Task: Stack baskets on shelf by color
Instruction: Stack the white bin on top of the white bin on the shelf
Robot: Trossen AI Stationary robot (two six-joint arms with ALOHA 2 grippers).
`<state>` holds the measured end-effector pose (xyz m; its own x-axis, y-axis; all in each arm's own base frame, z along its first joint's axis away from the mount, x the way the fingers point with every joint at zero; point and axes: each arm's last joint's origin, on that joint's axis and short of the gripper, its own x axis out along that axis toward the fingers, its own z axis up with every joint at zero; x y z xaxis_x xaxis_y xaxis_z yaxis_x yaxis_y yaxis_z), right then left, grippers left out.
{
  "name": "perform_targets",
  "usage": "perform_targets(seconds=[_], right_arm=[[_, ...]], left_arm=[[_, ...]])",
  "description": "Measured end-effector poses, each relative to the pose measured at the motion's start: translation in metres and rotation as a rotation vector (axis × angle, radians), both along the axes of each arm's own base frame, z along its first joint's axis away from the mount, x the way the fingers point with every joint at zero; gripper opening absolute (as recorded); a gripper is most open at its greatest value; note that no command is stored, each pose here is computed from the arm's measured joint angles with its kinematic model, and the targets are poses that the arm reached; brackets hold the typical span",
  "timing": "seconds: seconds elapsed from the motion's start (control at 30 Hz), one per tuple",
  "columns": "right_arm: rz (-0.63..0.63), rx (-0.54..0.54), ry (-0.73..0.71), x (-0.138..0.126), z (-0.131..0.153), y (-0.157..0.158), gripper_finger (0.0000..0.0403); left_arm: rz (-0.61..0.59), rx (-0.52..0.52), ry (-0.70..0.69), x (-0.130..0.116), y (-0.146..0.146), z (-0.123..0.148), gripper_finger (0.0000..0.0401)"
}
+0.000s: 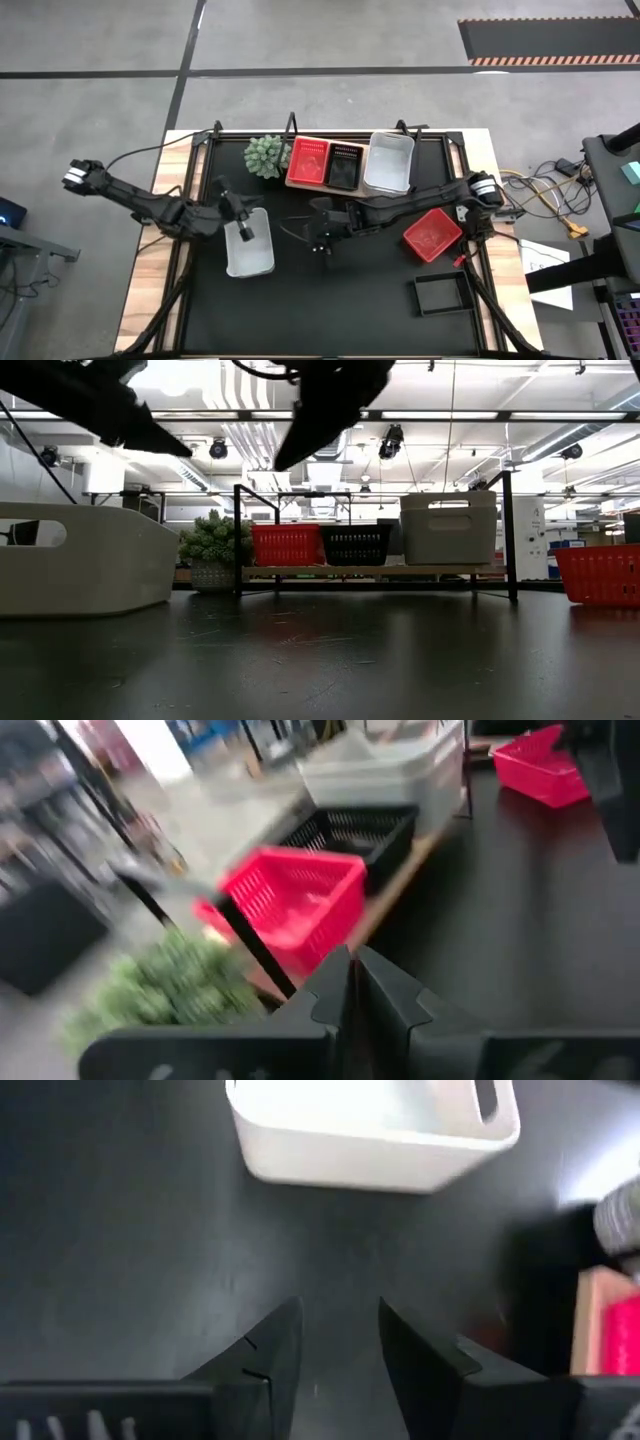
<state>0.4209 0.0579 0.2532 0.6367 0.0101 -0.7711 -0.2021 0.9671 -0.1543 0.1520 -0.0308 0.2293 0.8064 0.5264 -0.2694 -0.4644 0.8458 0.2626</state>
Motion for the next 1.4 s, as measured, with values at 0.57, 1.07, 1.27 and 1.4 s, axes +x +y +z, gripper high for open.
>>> perform_targets(seconds=[0.57,1.07,1.27,1.4], right_arm=[[-0.036,0.032,0.254,-0.056,0.019,0.028,0.0056],[-0.040,0.067,0.040,-0.113,0.021,0.032,0.0043],[-0.016,0.098,-0.105,-0.135,0.017,0.025,0.0043],[-0.029,0.127,-0.151,-0.150,0.015,0.021,0.0043]], left_arm=[[0.014,-0.391,0.191,0.028,0.017,-0.017,0.0000],[0.240,-0.587,0.537,0.044,0.013,-0.034,0.0000],[0.219,-0.553,0.560,0.055,0.013,-0.032,0.0000],[0.209,-0.551,0.508,0.068,0.012,-0.032,0.0000]])
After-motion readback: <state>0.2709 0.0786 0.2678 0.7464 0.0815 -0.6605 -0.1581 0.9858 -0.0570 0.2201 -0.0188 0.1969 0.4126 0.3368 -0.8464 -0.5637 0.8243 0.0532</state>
